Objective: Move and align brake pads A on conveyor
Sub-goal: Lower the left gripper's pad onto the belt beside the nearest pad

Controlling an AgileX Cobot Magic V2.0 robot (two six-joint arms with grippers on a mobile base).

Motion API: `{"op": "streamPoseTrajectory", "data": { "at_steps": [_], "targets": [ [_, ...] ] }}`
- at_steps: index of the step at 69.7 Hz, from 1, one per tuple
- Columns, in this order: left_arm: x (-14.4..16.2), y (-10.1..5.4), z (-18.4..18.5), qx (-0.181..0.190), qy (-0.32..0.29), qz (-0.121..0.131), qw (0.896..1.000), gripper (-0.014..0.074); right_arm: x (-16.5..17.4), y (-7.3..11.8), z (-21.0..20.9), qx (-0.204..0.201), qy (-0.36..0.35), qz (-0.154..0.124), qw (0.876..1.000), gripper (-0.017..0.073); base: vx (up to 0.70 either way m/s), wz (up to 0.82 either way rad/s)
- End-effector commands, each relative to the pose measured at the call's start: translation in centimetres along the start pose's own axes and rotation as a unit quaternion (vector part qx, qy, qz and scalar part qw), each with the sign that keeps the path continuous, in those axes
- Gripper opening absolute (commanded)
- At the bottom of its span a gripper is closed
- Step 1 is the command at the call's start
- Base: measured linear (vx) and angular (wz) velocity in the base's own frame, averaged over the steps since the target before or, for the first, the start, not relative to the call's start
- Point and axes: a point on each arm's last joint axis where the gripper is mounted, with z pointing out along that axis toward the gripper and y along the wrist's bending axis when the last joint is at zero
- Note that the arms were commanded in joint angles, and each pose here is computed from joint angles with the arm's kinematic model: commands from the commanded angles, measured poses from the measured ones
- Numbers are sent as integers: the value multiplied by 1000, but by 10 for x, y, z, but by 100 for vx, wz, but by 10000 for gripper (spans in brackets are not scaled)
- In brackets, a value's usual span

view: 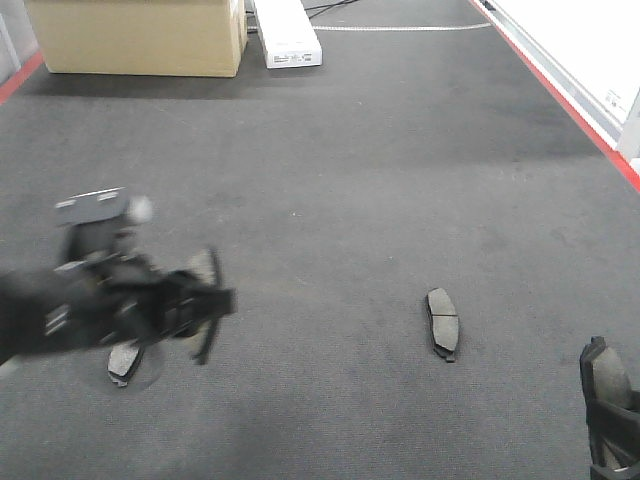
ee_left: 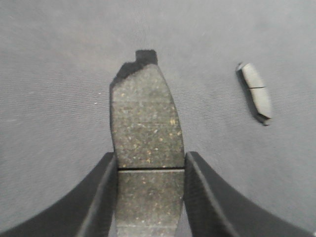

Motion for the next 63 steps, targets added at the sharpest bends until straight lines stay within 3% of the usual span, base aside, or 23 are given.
{"op": "streamPoseTrajectory", "data": {
  "at_steps": [1,17,26,34,46,63],
  "targets": [
    [-26,-13,11,13,-14,-9,1000,184,-16,1,-5,-5,-55,-9,998,97,0,0],
    [-38,-16,61,-9,54,-50,997,206,-16,1,-5,-5,-55,-9,998,97,0,0],
    [-36,-3,83,-31,74,-93,992,230,-16,1,-5,-5,-55,-9,998,97,0,0],
    [-32,8,97,-45,85,-105,990,251,-16,1,-5,-5,-55,-9,998,97,0,0],
    [-28,13,111,-50,84,-77,992,256,-16,1,-5,-5,-55,-9,998,97,0,0],
    [-27,17,120,-56,78,-59,994,256,-16,1,-5,-5,-55,-9,998,97,0,0]
  ]
}}
